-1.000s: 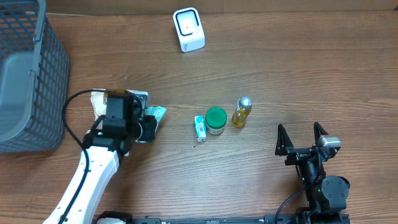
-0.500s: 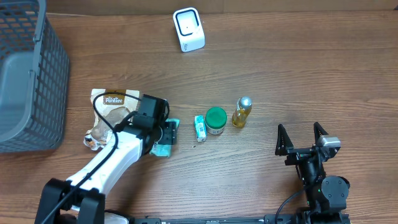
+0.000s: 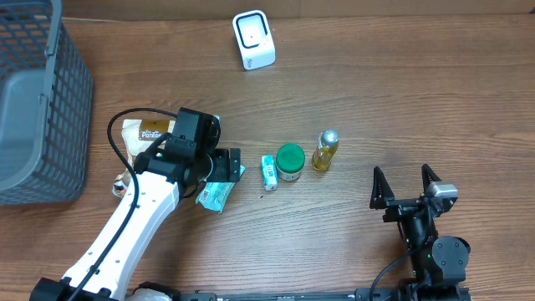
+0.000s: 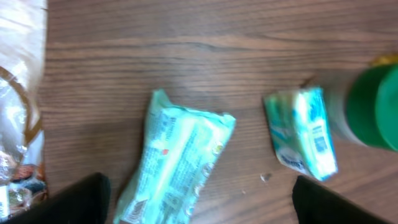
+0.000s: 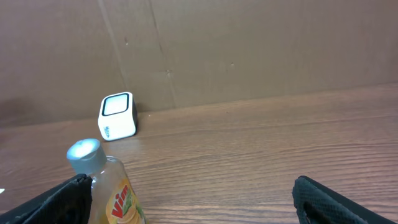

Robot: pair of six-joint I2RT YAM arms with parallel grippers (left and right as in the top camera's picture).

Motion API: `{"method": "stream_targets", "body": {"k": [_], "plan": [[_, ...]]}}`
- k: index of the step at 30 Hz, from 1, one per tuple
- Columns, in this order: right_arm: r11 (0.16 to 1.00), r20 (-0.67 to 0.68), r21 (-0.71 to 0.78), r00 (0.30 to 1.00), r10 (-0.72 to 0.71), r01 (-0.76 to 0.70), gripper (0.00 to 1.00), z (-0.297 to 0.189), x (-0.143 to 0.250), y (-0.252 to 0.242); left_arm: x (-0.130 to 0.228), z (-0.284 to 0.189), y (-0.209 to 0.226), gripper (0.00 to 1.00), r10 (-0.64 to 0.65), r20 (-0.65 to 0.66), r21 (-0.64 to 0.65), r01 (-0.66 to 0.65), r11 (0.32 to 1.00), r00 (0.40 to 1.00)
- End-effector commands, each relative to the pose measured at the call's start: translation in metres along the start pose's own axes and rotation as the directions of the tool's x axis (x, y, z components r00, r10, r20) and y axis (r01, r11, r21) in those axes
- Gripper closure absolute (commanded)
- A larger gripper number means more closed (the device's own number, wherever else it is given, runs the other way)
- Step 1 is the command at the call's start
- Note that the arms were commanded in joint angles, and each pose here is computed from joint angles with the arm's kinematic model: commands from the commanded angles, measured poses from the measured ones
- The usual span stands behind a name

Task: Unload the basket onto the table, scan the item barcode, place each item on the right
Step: 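Lower the wipes pack onto the table left of the tissue packet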

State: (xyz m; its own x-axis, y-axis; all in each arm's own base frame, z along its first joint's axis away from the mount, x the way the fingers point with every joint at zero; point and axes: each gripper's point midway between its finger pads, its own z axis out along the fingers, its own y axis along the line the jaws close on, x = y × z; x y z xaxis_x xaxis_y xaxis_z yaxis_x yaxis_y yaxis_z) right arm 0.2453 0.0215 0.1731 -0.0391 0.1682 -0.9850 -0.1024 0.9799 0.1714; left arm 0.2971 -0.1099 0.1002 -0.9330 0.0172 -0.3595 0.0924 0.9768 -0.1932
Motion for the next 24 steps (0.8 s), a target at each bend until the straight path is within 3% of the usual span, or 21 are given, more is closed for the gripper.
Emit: {"method": "stream_targets", "body": {"k": [1, 3, 5, 10, 24], "plan": [[1.0, 0.0, -0.001, 1.0, 0.004, -0.004, 0.0, 0.0, 0.003, 0.0, 0.018, 0.002, -0.005, 0.7, 0.078, -0.073, 0.044, -0.075, 0.996, 0.994], [1.0, 0.0, -0.001, 1.0, 0.004, -0.004, 0.0, 0.0, 0.003, 0.0, 0.03, 0.009, 0.0, 0.73, 0.069, -0.114, 0.03, -0.066, 0.997, 0.991], [1.0, 0.0, -0.001, 1.0, 0.004, -0.004, 0.0, 0.0, 0.003, 0.0, 0.041, 0.019, 0.005, 0.6, 0.063, -0.16, 0.017, -0.061, 0.998, 0.985], [1.0, 0.0, -0.001, 1.0, 0.004, -0.004, 0.0, 0.0, 0.003, 0.0, 0.051, 0.035, 0.009, 0.57, 0.053, -0.222, 0.004, -0.054, 0.999, 0.974], [1.0, 0.0, -0.001, 1.0, 0.003, -0.003, 0.0, 0.0, 0.003, 0.0, 0.055, 0.051, 0.022, 0.62, 0.071, -0.268, -0.051, -0.088, 0.995, 0.961]]}}
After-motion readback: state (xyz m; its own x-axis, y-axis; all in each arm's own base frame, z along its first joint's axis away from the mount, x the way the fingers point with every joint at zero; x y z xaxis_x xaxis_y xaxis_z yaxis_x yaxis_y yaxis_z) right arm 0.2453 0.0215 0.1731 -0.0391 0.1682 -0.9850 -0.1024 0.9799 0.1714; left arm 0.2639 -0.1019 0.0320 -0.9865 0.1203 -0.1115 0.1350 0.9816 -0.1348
